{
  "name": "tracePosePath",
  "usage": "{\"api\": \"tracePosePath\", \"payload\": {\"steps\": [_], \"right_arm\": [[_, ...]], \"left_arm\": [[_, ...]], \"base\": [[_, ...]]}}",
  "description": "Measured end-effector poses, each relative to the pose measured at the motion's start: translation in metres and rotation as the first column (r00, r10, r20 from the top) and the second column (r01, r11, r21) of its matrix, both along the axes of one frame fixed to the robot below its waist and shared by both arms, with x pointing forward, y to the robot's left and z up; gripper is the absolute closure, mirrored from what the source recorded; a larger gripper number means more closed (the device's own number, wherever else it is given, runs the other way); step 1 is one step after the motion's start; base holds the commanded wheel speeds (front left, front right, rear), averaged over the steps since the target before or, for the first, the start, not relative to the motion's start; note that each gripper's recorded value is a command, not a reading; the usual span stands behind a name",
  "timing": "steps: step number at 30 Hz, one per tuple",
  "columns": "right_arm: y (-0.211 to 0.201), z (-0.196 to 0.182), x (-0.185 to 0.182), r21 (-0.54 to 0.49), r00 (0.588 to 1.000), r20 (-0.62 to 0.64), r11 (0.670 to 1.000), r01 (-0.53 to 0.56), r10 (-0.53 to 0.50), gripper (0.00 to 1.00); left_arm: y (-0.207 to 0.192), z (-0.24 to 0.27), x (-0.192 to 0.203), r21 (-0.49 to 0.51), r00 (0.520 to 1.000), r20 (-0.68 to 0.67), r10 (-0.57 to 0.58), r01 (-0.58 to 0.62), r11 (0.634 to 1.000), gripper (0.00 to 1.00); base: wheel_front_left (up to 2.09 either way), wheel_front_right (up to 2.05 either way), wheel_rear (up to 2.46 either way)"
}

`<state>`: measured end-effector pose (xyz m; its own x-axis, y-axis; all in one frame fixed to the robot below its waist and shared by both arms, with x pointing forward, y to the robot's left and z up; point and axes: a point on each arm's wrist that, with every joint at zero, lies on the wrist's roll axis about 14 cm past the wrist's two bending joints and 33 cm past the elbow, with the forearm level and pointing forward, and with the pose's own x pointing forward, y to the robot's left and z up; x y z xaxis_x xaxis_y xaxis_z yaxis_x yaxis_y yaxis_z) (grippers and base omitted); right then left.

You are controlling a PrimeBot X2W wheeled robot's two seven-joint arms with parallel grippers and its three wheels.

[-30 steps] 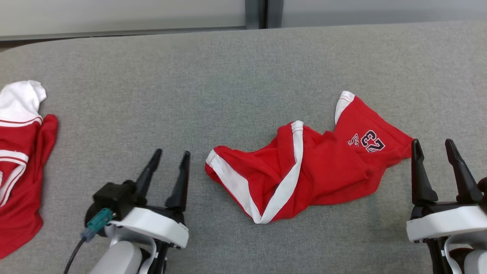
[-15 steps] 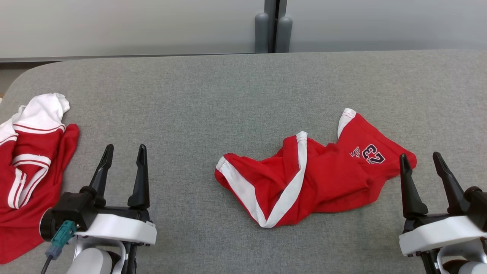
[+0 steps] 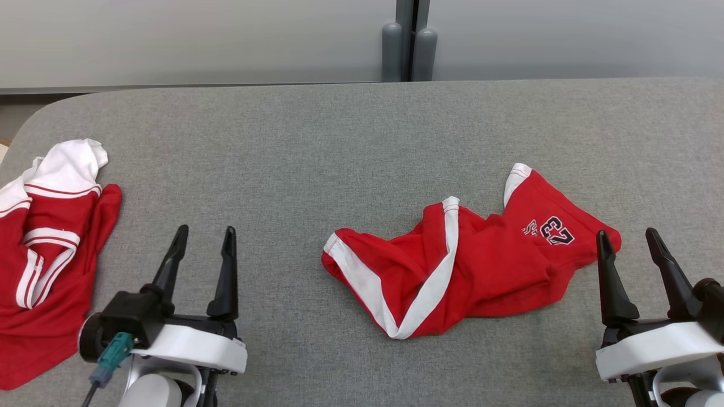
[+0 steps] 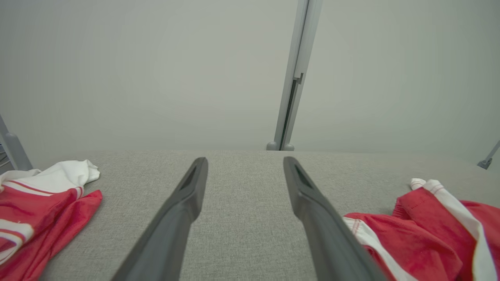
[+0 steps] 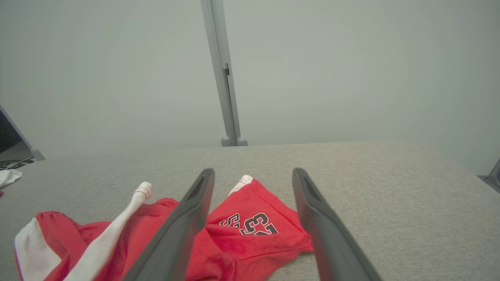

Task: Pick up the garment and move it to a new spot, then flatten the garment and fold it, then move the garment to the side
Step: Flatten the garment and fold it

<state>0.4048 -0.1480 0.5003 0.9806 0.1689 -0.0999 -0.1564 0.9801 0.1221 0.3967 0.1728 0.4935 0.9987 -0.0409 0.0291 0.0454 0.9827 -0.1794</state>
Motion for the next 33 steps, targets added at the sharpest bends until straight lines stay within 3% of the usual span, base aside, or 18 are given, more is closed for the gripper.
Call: {"api": "tracePosePath", "payload": {"steps": [3,7,13,18,20,21,27,33], "right_arm": [[0.000,-0.001,0.001,0.000,1.000,-0.002,1.000,-0.001,0.001,0.00],[0.003,-0.004,0.003,0.001,1.000,-0.012,1.000,-0.008,0.008,0.00],[0.006,-0.009,0.003,0.003,0.999,-0.028,1.000,-0.017,0.017,0.00],[0.001,-0.015,0.003,0.000,0.999,-0.045,1.000,-0.003,0.003,0.00],[0.000,-0.019,0.002,-0.001,0.998,-0.057,1.000,0.001,-0.001,0.00],[-0.001,-0.021,0.002,-0.001,0.998,-0.064,1.000,0.002,-0.002,0.00],[0.013,-0.024,0.009,0.006,0.996,-0.079,0.999,-0.040,0.040,0.00],[0.052,-0.021,0.032,0.003,0.976,-0.106,0.981,-0.192,0.191,0.00]], "left_arm": [[-0.008,-0.003,0.002,0.004,1.000,-0.008,-0.029,0.029,1.000,0.00],[-0.050,0.002,0.017,-0.024,0.985,-0.015,-0.170,0.169,0.985,0.00],[-0.099,-0.041,0.020,-0.031,0.911,-0.222,-0.348,0.350,0.936,0.00],[-0.112,-0.073,0.015,-0.079,0.849,-0.356,-0.391,0.390,0.918,0.00],[-0.116,-0.078,0.015,-0.094,0.833,-0.377,-0.404,0.400,0.912,0.71],[-0.117,-0.080,0.015,-0.095,0.828,-0.383,-0.410,0.406,0.909,1.00],[-0.118,-0.077,0.022,-0.096,0.837,-0.360,-0.412,0.406,0.909,1.00],[-0.116,-0.068,0.026,-0.078,0.857,-0.315,-0.407,0.404,0.911,1.00]], "base": [[0.00,0.00,0.00],[0.00,0.00,0.00],[0.00,0.00,0.00],[0.00,0.00,0.00],[0.00,0.00,0.00],[0.00,0.00,0.00],[0.00,0.00,0.00],[0.00,0.00,0.00]]}}
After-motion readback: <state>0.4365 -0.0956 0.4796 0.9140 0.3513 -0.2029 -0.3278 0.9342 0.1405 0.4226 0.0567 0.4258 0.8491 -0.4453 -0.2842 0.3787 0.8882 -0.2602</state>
